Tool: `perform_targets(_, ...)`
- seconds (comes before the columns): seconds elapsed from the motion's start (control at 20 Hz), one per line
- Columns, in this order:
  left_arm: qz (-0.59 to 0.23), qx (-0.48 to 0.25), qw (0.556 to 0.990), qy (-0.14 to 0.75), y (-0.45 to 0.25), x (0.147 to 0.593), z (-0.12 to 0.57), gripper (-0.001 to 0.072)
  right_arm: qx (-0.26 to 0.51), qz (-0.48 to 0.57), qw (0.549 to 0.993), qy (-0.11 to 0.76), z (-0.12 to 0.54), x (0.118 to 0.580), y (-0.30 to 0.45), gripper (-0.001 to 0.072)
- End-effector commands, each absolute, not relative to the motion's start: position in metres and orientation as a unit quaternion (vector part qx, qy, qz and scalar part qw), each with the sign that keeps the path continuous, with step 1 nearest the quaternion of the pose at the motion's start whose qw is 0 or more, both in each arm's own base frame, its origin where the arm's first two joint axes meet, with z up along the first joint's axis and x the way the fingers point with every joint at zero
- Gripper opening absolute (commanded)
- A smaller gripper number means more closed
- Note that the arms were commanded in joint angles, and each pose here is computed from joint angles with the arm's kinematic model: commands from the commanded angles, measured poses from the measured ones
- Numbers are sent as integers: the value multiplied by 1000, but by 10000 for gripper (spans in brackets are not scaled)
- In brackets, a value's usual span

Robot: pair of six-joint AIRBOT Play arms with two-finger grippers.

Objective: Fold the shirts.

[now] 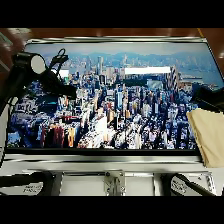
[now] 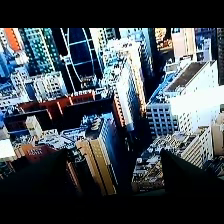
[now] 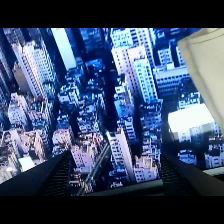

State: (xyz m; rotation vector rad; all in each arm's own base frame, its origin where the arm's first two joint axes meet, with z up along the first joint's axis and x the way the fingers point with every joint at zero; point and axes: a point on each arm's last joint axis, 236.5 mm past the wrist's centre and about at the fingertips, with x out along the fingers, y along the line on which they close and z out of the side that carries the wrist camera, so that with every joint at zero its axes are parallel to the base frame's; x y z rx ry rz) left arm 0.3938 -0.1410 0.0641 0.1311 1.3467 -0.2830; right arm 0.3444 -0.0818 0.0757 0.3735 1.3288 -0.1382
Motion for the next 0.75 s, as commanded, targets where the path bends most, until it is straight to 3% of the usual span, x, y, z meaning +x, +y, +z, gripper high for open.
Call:
perform_targets(0.0, -134, 52, 764, 630, -145, 384, 45, 709, 167, -36, 745, 645, 63, 342, -56, 681)
perform_targets(0.7, -160, 16, 778, 607, -167, 393, 50, 709, 170, -34, 745, 645, 64, 342, -55, 681)
